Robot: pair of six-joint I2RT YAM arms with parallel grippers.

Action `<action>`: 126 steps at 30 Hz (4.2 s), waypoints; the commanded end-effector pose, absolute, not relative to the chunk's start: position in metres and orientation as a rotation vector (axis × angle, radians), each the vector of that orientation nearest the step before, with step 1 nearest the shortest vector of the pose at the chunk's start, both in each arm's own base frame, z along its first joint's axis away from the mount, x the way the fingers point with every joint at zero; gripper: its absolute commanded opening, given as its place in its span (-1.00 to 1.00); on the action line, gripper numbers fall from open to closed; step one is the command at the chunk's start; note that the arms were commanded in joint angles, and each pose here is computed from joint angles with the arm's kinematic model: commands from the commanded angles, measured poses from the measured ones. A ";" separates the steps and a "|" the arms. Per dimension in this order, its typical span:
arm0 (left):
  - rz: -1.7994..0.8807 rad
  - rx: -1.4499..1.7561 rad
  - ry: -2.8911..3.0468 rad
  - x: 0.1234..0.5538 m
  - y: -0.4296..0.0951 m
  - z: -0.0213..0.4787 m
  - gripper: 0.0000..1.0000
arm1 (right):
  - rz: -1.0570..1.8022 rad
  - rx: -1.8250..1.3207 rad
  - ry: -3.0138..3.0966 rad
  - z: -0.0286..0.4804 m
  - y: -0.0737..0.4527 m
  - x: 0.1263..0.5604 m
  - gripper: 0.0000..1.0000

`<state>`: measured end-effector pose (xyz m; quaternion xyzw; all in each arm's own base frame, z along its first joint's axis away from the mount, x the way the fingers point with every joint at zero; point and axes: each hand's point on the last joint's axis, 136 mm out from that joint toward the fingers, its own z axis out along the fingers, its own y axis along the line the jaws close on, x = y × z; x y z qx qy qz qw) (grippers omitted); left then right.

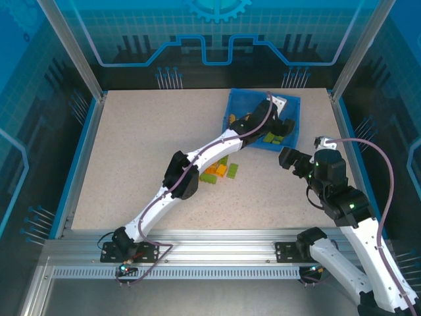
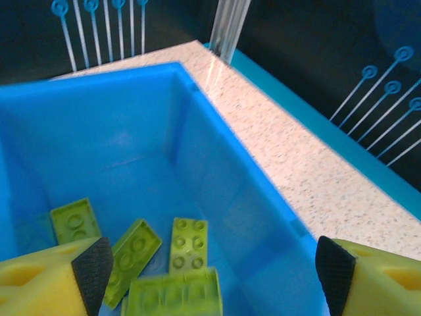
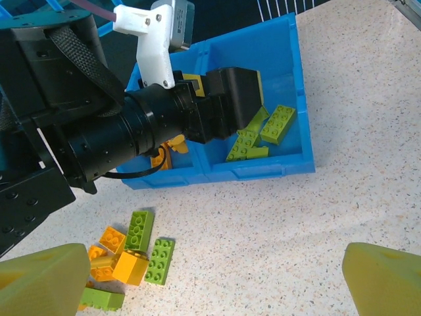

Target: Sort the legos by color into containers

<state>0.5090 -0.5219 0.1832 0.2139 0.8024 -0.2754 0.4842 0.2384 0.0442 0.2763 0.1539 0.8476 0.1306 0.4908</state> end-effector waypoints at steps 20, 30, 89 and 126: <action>-0.672 0.758 1.645 0.290 -0.331 0.346 0.68 | 0.493 0.071 2.306 0.240 0.141 0.296 0.96; -0.303 1.266 1.511 0.176 -0.214 0.274 0.97 | 0.422 -0.228 2.596 0.155 0.255 0.337 0.78; -0.229 1.446 1.409 0.164 -0.199 0.205 0.97 | 0.043 -0.285 2.410 0.189 0.222 0.386 -0.11; -0.199 1.408 1.442 0.172 -0.194 0.204 0.97 | 0.225 -0.084 2.359 0.241 0.194 0.468 0.24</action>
